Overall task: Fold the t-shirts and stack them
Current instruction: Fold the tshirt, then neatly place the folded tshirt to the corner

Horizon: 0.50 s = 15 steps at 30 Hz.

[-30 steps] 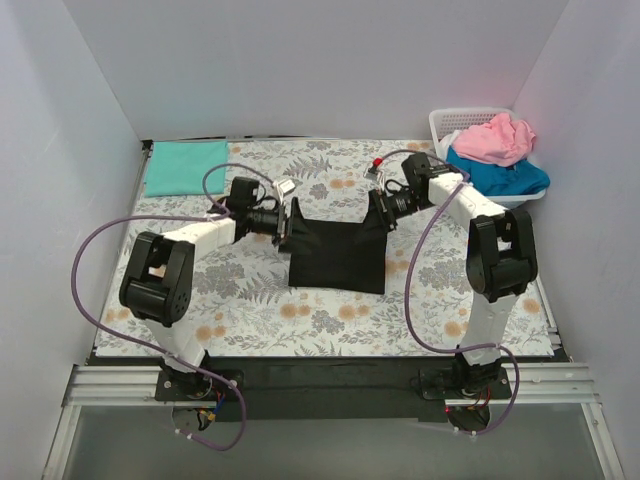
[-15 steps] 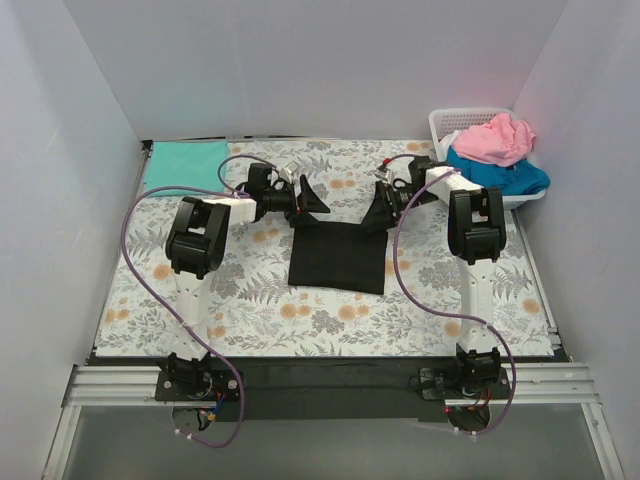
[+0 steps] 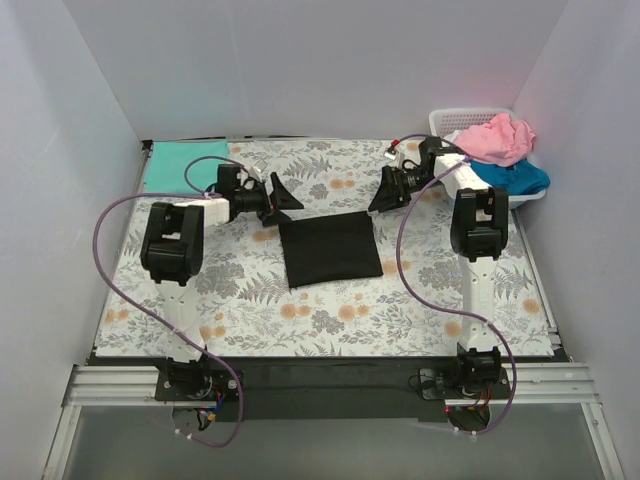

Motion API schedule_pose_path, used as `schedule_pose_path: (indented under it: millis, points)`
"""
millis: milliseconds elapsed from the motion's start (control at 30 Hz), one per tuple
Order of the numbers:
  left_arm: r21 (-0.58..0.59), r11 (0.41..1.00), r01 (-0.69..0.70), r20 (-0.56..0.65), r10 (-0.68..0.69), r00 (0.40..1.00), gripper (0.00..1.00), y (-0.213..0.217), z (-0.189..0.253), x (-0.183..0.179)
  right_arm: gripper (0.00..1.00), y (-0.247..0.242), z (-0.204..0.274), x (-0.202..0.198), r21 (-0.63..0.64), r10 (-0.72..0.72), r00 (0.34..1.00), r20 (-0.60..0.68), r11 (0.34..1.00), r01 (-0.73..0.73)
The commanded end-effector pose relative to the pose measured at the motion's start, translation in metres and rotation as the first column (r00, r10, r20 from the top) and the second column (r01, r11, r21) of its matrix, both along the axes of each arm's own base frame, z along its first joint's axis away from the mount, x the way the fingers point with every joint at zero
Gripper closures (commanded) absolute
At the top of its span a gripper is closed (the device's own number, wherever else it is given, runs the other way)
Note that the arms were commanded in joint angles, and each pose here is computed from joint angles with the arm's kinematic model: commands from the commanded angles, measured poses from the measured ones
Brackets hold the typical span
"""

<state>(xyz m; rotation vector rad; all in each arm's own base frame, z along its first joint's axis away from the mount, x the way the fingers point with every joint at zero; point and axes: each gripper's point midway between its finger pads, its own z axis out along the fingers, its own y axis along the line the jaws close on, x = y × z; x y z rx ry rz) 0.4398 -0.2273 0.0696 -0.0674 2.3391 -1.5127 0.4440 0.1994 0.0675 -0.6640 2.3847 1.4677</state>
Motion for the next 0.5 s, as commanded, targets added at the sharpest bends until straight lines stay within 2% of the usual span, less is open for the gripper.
schedule_pose_path:
  millis: [0,67,100,133,233,267,300,333,367,433,467]
  points:
    - [0.142,0.984,-0.109,0.210,0.078,0.975,0.09,0.052,0.057,0.010,0.02,0.010,0.063,0.005,-0.054,0.052,0.971,0.234,0.998,-0.040]
    - [0.204,0.960,-0.194,0.269,0.136,0.954,0.09,0.087,0.064,0.012,0.02,0.021,0.077,-0.009,-0.097,0.093,0.954,0.286,0.993,-0.068]
    - [0.215,0.952,-0.218,0.308,0.146,0.940,0.09,0.094,0.071,0.010,0.02,0.020,0.097,-0.014,-0.146,0.114,0.924,0.365,0.987,-0.065]
    - [0.214,0.934,-0.285,0.384,0.188,0.904,0.09,0.115,0.096,0.009,0.02,0.023,0.102,-0.019,-0.175,0.133,0.910,0.392,0.982,-0.069]
    - [0.306,0.882,-0.359,0.429,0.209,0.879,0.09,0.145,0.101,-0.002,0.02,0.044,0.113,-0.040,-0.314,0.244,0.840,0.484,0.945,-0.093]
    - [0.333,0.869,-0.367,0.408,0.218,0.886,0.09,0.152,0.096,-0.005,0.02,0.064,0.111,-0.056,-0.352,0.304,0.814,0.495,0.927,-0.131]
    - [0.371,0.855,-0.363,0.327,0.245,0.913,0.09,0.158,0.089,-0.015,0.02,0.068,0.112,-0.058,-0.413,0.330,0.788,0.520,0.905,-0.107]
    - [0.400,0.840,-0.368,0.296,0.261,0.919,0.09,0.163,0.084,-0.019,0.03,0.077,0.109,-0.063,-0.445,0.359,0.769,0.529,0.889,-0.108]
    - [0.404,0.850,-0.338,0.262,0.247,0.933,0.09,0.163,0.079,-0.026,0.05,0.100,0.107,-0.076,-0.472,0.408,0.733,0.544,0.871,-0.135]
    - [0.397,0.868,-0.297,0.162,0.252,0.954,0.09,0.156,0.063,-0.049,0.10,0.112,0.094,-0.086,-0.547,0.463,0.708,0.534,0.827,-0.128]
    - [0.378,0.877,-0.297,0.136,0.265,0.955,0.09,0.152,0.063,-0.058,0.17,0.132,0.089,-0.103,-0.568,0.508,0.678,0.531,0.807,-0.160]
